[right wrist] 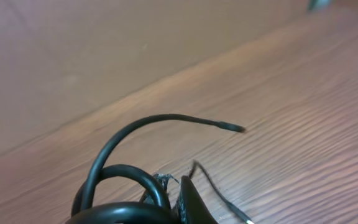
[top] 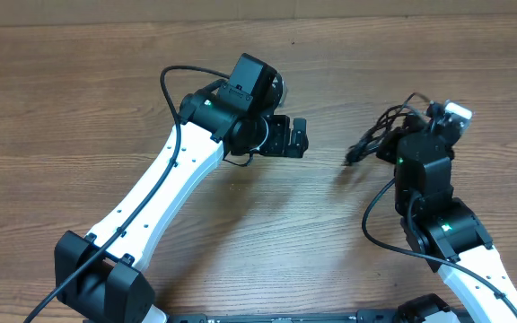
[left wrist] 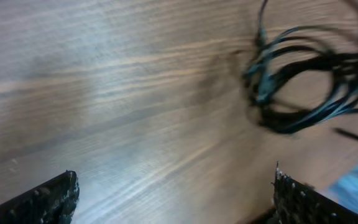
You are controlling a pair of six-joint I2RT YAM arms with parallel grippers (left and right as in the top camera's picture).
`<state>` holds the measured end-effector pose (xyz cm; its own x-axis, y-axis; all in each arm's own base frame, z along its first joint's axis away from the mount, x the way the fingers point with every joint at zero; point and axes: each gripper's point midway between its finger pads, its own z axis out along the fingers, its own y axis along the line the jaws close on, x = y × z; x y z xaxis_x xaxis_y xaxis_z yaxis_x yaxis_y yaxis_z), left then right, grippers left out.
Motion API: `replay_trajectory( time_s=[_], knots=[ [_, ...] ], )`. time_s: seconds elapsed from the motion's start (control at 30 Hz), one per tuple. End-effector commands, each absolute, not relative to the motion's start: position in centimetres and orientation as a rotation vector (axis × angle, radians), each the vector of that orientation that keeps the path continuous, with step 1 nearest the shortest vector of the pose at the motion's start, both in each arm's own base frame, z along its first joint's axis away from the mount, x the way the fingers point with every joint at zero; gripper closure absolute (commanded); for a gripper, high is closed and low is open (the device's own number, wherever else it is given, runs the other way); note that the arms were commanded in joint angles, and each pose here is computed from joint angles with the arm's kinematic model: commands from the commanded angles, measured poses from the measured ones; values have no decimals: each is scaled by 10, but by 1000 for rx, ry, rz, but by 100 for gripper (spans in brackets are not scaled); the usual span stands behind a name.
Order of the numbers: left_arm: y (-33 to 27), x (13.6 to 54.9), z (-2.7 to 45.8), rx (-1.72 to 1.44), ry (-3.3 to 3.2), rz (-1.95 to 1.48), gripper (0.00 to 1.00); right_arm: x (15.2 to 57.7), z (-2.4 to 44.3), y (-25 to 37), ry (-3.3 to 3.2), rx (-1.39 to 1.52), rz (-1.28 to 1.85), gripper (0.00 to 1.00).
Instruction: Untangle cables
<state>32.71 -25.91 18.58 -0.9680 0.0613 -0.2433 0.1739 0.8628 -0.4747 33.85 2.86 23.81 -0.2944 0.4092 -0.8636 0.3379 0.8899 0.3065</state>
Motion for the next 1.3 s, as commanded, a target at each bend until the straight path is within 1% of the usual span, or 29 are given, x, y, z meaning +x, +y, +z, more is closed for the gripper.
replay_trajectory(
  time_s=[0.0, 0.07, 0.23, 0.4, 0.53, 0.73, 0.87, 0.93, 0.97, 1.0, 1.13, 1.17, 1.2, 1.27],
  knots=[
    [-267, 315, 185, -94, 2916, -888, 1, 343, 254, 48, 1858, 655, 308, 96],
    [-266, 309, 184, -300, 2966, -912, 0, 343, 254, 48, 1851, 677, 325, 96],
    [-272, 300, 180, -697, 3018, -988, 0, 342, 253, 49, 1842, 730, 368, 96],
    [-275, 292, 157, -1185, 3001, -978, 0, 342, 252, 54, 1856, 715, 395, 96],
    [-292, 284, 141, -1502, 2964, -1091, 0, 342, 252, 54, 1856, 716, 395, 96],
    [-327, 299, 136, -1589, 2810, -1404, 1, 342, 251, 60, 1874, 696, 430, 96],
    [-337, 303, 135, -1681, 2731, -1436, 0, 342, 250, 68, 1896, 672, 473, 96],
    [-342, 304, 137, -1677, 2711, -1450, 1, 342, 249, 69, 1898, 671, 474, 96],
    [-345, 304, 139, -1657, 2706, -1462, 7, 342, 249, 68, 1900, 670, 473, 96],
    [-348, 304, 140, -1639, 2705, -1473, 17, 341, 249, 68, 1901, 671, 471, 96],
    [-347, 305, 136, -1539, 2713, -1439, 61, 340, 246, 68, 1911, 672, 465, 96],
    [-344, 306, 133, -1483, 2715, -1409, 69, 340, 245, 68, 1915, 673, 462, 96],
    [-339, 309, 129, -1408, 2721, -1370, 83, 339, 243, 67, 1923, 674, 456, 96],
    [-329, 312, 120, -1284, 2738, -1279, 96, 337, 239, 65, 1941, 674, 431, 96]
  ],
)
